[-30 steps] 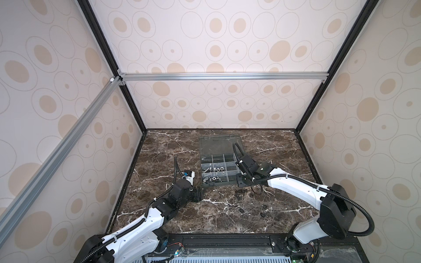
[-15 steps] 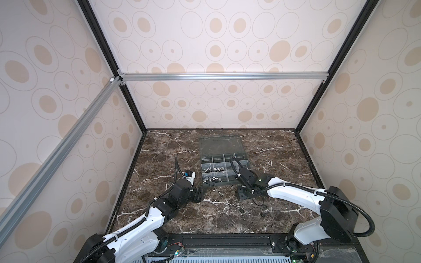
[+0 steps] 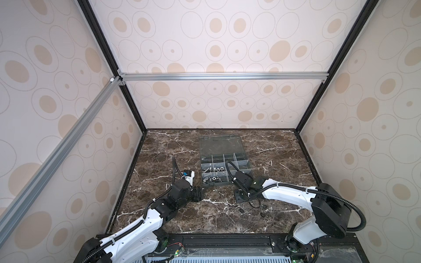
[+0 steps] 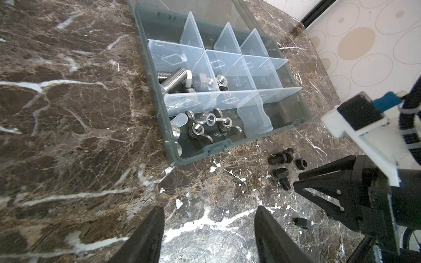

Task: Sort the screws and nuts into containers
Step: Pick up the screw from the center of the table.

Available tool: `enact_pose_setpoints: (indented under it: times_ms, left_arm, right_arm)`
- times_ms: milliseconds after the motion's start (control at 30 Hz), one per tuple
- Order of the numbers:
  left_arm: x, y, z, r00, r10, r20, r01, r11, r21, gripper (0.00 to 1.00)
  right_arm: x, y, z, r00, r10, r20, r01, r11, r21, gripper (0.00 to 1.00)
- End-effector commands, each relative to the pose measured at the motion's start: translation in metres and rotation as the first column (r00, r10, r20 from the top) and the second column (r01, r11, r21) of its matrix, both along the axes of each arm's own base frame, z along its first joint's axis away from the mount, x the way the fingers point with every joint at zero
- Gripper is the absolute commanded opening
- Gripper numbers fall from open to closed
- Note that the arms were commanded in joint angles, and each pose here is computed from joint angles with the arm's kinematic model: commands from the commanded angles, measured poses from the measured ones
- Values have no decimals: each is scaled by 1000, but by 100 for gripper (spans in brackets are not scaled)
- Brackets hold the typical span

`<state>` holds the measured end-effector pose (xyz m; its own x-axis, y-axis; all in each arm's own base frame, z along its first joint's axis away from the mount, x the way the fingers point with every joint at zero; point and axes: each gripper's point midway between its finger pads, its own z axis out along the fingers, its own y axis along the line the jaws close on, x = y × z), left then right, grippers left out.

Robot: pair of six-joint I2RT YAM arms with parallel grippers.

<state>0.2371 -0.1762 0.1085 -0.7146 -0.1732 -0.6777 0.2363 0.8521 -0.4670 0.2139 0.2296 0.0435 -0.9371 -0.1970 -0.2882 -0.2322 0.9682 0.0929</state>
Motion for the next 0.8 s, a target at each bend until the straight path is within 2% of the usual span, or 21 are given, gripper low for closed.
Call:
enact_pose_setpoints:
  times_ms: [0,467,767]
  left_arm:
    - [1,0,4,1000,19,12,-19,1000,-20,63]
    - [1,3,6,999,28,25,-28,999,-17,63]
    - [0,8,1,999,49,15,-49,999,3,64]
  right_arm:
    - [-6,-2,-10,1000,-5,-24,4,1000,-23,27]
    - [-5,0,-30,998,14,-62,-18,998,-68,23]
    - [-9,-1,-41,996,12,-83,-19,997,-79,15]
